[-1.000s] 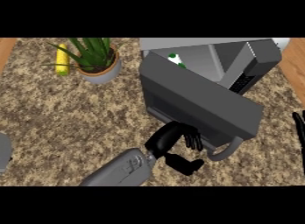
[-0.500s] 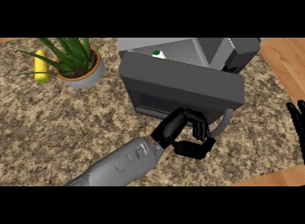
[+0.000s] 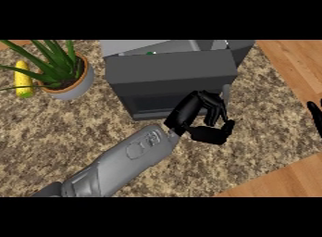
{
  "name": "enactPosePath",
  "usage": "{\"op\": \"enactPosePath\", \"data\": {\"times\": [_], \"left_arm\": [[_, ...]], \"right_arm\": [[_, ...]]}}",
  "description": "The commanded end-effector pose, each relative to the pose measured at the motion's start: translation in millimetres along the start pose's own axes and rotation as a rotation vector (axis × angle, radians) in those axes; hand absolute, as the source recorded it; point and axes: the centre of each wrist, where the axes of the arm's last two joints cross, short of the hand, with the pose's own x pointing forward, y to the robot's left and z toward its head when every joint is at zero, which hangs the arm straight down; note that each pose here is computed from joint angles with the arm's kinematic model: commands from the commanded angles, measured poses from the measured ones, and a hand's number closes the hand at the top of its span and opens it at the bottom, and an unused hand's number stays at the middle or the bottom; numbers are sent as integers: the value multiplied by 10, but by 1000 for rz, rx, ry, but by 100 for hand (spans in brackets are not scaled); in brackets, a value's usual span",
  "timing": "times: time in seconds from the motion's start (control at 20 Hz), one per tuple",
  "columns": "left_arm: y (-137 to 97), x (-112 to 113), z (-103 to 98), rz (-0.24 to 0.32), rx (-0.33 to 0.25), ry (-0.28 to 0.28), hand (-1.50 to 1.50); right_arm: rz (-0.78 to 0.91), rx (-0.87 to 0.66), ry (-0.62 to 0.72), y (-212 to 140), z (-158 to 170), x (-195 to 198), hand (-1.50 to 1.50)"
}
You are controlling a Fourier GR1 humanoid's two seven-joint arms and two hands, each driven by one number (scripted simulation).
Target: Pick up the milk, place it into the microwave and close the microwave
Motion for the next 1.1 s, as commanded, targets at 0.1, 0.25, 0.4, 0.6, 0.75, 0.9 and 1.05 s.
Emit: {"op": "enactPosePath", "data": {"times": [0.1,0.25,0.4,0.6,0.75,0.9,1.05], "left_arm": [[115,205,-248,-5,61,-24,150],[185,237,-325,-11,85,-34,150],[214,283,-388,-22,105,-34,150],[265,319,-452,-27,141,-26,150],[299,328,-478,-22,165,-27,150],[291,319,-468,-13,181,-36,150],[304,321,-473,-1,213,-37,150]], "right_arm": [[-14,56,-4,3,-117,91,-150],[-21,89,-11,0,-170,164,-150],[-16,83,-18,-57,-219,194,-150],[-16,107,-23,-73,-283,262,-150],[-9,123,-23,-98,-336,301,-150],[-2,131,-23,-133,-377,341,-150],[17,130,-17,-183,-400,380,-150]]}}
